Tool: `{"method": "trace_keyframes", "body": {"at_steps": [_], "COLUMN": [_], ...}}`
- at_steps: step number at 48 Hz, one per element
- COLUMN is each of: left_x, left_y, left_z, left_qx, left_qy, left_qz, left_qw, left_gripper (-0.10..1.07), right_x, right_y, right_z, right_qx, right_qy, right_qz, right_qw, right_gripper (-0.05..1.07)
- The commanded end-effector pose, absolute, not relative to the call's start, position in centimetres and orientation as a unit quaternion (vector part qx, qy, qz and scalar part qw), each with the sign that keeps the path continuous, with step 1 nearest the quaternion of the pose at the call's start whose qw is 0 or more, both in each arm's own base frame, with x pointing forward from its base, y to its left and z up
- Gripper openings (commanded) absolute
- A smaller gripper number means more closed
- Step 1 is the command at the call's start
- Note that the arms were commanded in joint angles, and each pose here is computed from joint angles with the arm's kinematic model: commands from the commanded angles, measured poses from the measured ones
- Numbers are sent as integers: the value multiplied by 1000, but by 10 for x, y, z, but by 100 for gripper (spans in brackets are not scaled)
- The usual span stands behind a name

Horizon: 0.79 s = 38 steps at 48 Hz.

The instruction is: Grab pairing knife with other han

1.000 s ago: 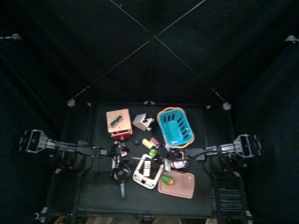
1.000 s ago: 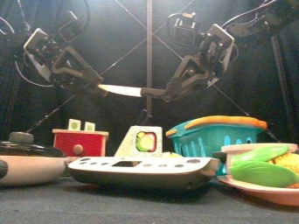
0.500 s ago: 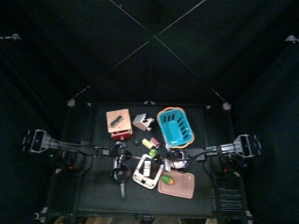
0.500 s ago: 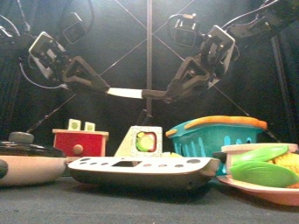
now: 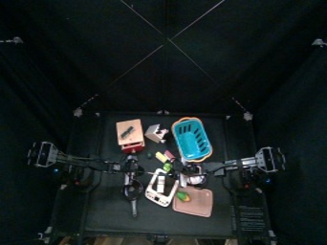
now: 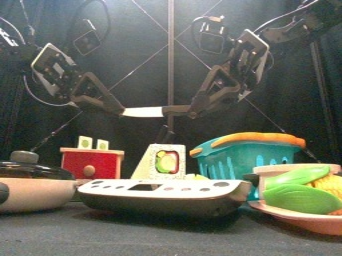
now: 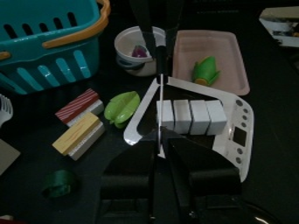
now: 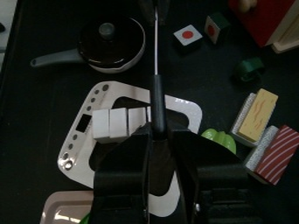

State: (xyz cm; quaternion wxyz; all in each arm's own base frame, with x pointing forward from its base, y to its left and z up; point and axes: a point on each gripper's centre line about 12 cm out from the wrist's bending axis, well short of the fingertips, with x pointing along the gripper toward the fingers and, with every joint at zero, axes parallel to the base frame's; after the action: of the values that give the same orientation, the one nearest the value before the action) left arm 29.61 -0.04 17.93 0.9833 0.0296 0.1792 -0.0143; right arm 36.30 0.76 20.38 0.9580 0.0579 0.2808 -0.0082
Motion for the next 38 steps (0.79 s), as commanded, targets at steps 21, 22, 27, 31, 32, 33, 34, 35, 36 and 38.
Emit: {"method": "trace_keyframes", "body": {"at_steps": [21,22,27,31,32,33,34,35,36,38], "left_x": [303,303,305,306,306,307,307,307,307,307], "left_y": [0,1,-3,-6,-6,-6,-6,-6,-6,-6], "left_z": [188,188,185,177,175,175,175,175,175,176], "left_qx": [20,15,8,8,9,9,9,9,9,9], "left_qy": [164,164,169,181,184,184,184,184,184,183], "left_qz": [-10,-6,-9,-13,-14,-14,-14,-14,-14,-14], "left_qw": [986,986,985,983,983,983,983,983,983,983], "left_gripper": [38,38,38,38,38,38,38,38,38,38], "right_x": [364,364,364,363,363,363,362,362,363,362], "right_y": [11,11,11,10,10,10,10,10,10,10], "right_z": [218,218,219,216,216,216,216,216,216,216], "right_qx": [71,72,72,70,70,70,69,70,68,67], "right_qy": [278,282,294,299,299,300,301,301,299,301], "right_qz": [-6,-6,-5,-6,-6,-6,-6,-7,-6,-5], "right_qw": [958,957,953,952,952,951,951,951,952,951], "right_gripper": [52,52,52,52,52,52,52,52,52,52]}}
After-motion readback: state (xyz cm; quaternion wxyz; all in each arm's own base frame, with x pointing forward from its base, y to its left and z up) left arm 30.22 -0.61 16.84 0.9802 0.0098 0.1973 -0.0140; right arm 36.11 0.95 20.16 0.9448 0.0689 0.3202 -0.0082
